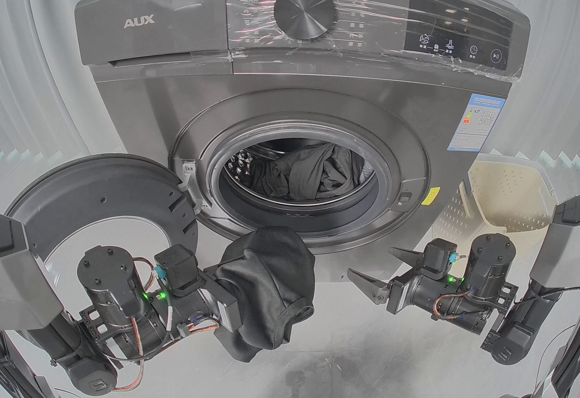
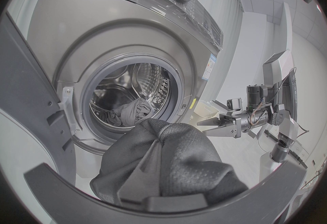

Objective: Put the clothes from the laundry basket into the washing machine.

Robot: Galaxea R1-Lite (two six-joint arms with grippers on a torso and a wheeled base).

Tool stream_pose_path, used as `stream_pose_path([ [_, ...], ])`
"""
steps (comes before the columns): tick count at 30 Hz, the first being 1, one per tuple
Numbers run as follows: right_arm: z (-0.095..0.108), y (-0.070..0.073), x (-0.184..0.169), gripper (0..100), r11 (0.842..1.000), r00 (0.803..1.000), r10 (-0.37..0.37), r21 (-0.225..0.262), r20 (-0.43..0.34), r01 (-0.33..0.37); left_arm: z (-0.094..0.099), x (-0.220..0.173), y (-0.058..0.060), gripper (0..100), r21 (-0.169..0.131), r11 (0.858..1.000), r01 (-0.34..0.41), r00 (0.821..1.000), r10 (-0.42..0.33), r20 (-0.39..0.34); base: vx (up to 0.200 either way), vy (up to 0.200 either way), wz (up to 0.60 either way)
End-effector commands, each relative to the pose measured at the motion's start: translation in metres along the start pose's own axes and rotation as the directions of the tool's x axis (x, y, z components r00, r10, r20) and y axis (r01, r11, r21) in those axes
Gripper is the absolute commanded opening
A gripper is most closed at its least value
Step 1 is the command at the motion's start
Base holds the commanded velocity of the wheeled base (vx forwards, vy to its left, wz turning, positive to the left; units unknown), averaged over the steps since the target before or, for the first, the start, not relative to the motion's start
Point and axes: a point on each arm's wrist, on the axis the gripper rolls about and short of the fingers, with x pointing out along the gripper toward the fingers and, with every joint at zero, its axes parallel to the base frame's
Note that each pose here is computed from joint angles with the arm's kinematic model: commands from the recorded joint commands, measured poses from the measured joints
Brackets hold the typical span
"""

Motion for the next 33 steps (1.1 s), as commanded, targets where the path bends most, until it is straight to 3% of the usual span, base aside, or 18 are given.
stream_pose_path([
  [1,0.000,0.000,0.000,100,1.000,1.000,0.001,0.000,-0.001,-0.001,-0.003,0.001,0.000,0,0.003,1.000,-0.002,1.000,0.002,-0.014,0.000,0.000,0.00],
  [8,-0.001,0.000,0.000,100,1.000,1.000,0.000,0.000,-0.002,0.000,-0.004,0.003,0.000,0,0.005,1.000,-0.002,1.000,0.002,-0.014,0.000,0.000,0.00],
  [17,-0.001,0.000,0.000,100,1.000,1.000,0.000,0.000,-0.005,0.000,-0.004,0.004,0.001,0,0.005,1.000,-0.003,1.000,0.004,-0.016,0.200,0.000,0.00],
  [22,-0.002,0.003,-0.003,100,1.000,1.000,0.011,-0.002,-0.011,-0.011,-0.004,0.004,0.001,0,0.006,1.000,-0.005,1.000,0.005,-0.014,0.000,0.000,0.00],
  [26,-0.007,0.018,-0.025,100,0.997,0.996,0.075,-0.021,-0.056,-0.076,-0.004,0.003,0.000,0,0.006,1.000,-0.004,1.000,0.004,-0.017,0.000,0.000,0.00],
  [29,-0.010,0.035,-0.043,100,0.988,0.986,0.142,-0.047,-0.083,-0.146,-0.003,0.003,-0.006,0,0.024,1.000,0.000,1.000,0.000,-0.007,0.000,0.000,0.00],
  [33,-0.007,0.040,-0.049,100,0.983,0.984,0.166,-0.067,-0.070,-0.171,-0.003,0.016,-0.005,0,0.046,0.999,-0.018,1.000,0.017,0.006,0.000,0.000,0.00],
])
